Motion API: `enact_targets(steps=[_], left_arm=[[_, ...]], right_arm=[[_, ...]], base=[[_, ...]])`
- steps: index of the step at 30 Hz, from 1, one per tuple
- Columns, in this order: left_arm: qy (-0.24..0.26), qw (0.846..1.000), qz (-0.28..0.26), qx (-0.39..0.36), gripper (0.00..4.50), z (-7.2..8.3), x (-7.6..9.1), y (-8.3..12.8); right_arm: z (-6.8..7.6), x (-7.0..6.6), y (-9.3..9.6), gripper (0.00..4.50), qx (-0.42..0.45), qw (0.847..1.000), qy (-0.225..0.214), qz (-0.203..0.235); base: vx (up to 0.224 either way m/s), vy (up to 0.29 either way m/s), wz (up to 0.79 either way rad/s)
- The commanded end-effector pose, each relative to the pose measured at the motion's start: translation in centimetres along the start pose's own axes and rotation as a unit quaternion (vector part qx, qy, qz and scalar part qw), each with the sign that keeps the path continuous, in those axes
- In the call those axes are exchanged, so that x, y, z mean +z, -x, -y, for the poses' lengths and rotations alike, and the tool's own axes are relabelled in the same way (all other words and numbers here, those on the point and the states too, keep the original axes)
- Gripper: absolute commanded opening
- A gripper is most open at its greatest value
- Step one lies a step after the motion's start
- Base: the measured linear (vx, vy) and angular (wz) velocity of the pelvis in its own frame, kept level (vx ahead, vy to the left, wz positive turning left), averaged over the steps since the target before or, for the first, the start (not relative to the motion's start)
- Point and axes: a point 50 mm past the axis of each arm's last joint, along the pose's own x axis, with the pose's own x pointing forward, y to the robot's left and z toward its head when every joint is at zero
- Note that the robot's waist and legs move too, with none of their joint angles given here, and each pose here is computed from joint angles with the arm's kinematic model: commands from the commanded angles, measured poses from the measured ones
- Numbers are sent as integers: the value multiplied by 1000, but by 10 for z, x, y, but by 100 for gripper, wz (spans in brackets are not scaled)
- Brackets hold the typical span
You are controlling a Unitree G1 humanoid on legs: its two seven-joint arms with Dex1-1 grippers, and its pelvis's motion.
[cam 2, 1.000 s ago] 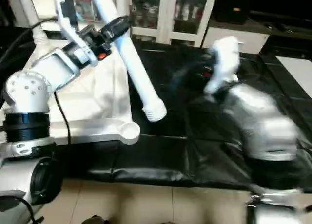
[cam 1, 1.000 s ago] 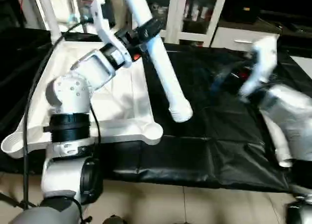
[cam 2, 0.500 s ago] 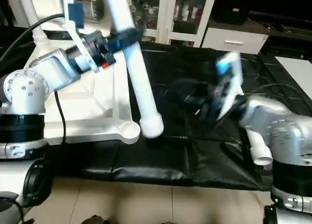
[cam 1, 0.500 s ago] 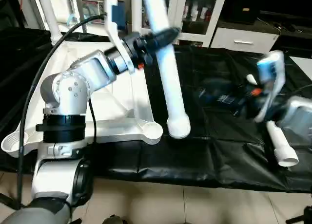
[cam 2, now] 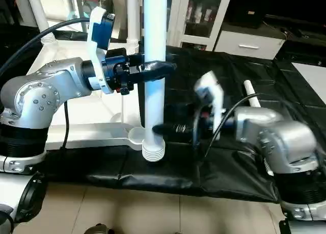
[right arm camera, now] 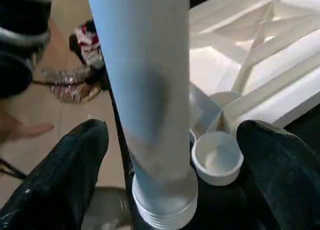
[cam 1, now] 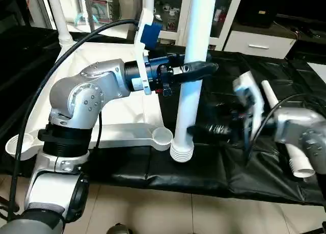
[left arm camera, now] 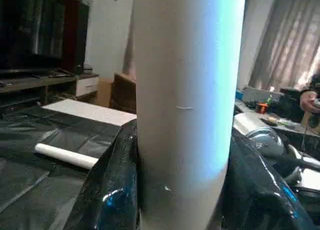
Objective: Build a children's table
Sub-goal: Pick table leg
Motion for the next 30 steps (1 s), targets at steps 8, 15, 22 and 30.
enact_targets(steps=[8, 15, 22, 30], left_arm=[[-17, 999, -27, -15, 175, 2, 0, -7], [-16, 1000, -24, -11, 175, 0, 1, -7], [-16, 1000, -21, -7, 175, -2, 3, -9], [-15, 1000, -15, -12, 175, -1, 7, -12]], right_arm=[[-1, -2, -12, 450, 3, 996, 74, -46], [-4, -6, -20, 450, 15, 995, 83, -48], [-5, -13, -26, 387, 24, 995, 81, -53], [-3, -16, -28, 318, 18, 995, 79, -52]], base=[[0, 0, 0], [0, 0, 0], [0, 0, 0], [0, 0, 0]])
